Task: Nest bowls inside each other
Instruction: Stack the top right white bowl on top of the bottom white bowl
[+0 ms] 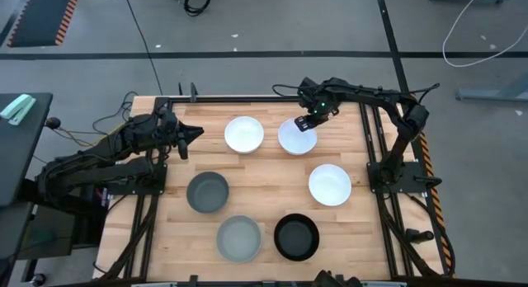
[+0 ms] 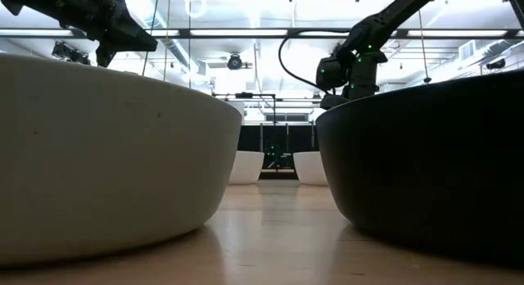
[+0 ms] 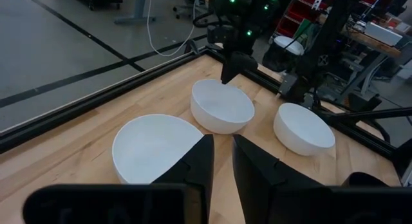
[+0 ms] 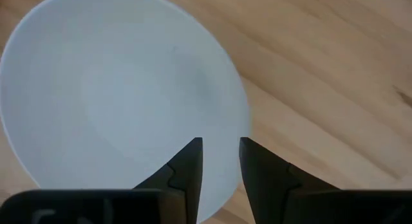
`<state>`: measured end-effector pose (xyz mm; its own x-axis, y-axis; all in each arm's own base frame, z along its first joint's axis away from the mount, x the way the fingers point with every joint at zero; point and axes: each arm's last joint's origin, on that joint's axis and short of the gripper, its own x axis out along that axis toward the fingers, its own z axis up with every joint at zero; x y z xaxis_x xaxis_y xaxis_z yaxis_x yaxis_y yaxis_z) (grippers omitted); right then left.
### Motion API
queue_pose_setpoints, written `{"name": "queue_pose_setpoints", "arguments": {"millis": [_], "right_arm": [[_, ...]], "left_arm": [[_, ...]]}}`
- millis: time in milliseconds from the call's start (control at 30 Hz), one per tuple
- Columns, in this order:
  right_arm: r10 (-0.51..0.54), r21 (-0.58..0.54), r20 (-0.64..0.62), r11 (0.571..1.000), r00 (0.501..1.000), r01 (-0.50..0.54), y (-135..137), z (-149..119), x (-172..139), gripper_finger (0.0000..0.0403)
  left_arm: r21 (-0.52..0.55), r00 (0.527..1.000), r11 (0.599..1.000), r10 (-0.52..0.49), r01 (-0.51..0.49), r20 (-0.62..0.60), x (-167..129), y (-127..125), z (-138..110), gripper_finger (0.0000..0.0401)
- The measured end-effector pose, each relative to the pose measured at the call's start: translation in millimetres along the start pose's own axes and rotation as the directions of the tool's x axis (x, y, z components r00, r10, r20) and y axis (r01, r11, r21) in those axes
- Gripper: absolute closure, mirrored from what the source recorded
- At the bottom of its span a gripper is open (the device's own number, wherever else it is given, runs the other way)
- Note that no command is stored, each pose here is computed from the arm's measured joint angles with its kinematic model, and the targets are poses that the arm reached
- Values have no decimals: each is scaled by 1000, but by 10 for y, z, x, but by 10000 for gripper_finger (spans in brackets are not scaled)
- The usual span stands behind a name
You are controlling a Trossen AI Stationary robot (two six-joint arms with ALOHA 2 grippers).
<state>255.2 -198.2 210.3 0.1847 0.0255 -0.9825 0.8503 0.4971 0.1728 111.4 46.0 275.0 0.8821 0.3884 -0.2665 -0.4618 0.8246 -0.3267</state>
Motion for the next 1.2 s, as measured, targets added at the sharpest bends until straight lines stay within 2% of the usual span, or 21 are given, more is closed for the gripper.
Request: {"name": "queue_pose_setpoints", "arguments": {"millis": [267, 667, 967, 1200], "right_arm": [[-5, -7, 4, 1000, 1000, 5, 14, 23, 54, 293], [-13, 13, 13, 1000, 1000, 13, -132, 80, 33, 293], [-18, -8, 47, 1000, 999, 18, -154, 64, -69, 293], [-51, -16, 0, 999, 999, 51, -210, 66, 3, 293]], "left_arm": [[-1, 1000, 1000, 0, 0, 0, 1, 1, 0, 339], [-24, 1000, 1000, 0, 0, 1, 1, 0, 0, 337], [-27, 1000, 1000, 0, 0, 1, 1, 0, 0, 333], [-28, 1000, 1000, 0, 0, 3, 1, 0, 2, 334]]}}
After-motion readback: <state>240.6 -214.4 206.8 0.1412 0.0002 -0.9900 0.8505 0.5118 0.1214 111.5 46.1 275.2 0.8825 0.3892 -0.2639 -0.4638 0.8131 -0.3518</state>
